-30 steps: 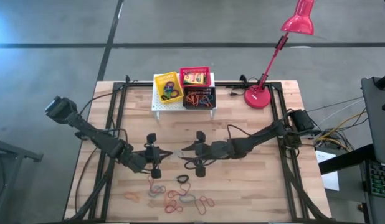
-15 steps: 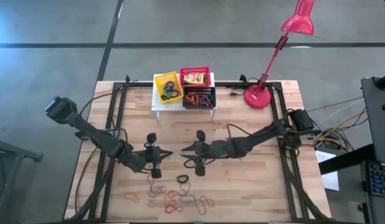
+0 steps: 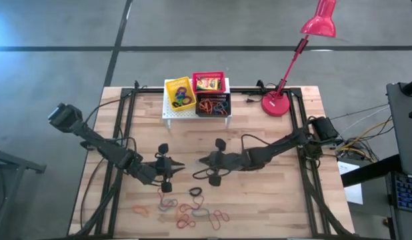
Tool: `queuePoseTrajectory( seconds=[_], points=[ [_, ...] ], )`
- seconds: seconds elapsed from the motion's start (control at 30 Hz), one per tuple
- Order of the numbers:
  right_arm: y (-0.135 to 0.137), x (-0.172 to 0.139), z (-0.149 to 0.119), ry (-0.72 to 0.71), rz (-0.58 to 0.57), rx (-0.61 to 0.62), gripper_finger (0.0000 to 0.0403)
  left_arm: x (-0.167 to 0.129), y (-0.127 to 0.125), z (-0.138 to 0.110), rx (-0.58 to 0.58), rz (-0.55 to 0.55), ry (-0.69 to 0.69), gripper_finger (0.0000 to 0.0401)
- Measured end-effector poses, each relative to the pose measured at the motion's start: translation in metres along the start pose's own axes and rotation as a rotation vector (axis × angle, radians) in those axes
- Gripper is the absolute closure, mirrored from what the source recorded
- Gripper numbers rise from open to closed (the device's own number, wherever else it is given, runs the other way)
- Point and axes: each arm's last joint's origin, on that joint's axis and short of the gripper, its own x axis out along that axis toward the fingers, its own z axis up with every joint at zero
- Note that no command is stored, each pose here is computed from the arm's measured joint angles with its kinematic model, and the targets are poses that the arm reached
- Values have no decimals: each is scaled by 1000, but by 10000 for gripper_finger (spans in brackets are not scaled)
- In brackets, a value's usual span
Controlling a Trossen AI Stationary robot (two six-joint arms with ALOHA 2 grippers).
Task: Pick & Place Office Desk Supplies
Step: Put the blue rubber band into the black bin on the shelf
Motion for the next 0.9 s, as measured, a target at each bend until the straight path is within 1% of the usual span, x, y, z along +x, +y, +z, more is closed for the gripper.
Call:
queuePoseTrajectory(
  seconds=[0.13, 0.23, 0.33, 0.47, 0.53, 0.63, 0.73, 0.9],
  points=[
    [-1, -18, 7, 63, -53, 5, 394, 0, 1, -6, -1, -3, 13, 278],
    [-3, -37, 20, 88, -49, 10, 394, 1, 2, -11, -19, -1, 19, 252],
    [-9, -57, 37, 76, -48, 19, 394, 1, 3, -16, -18, 0, 23, 241],
    [-25, -80, 62, -12, -134, 21, 394, 2, 3, -19, -28, -1, 10, 239],
    [-39, -87, 73, -49, -173, 28, 394, 2, 4, -18, -35, -1, 2, 239],
    [-64, -88, 83, -72, -245, 32, 394, 2, 4, -16, -45, 3, -10, 239],
    [-93, -82, 87, -64, -302, 45, 394, 2, 4, -16, -48, 7, -14, 238],
    [-142, -66, 84, -28, -334, 105, 394, 3, 5, -16, -48, 10, -14, 238]
  ],
)
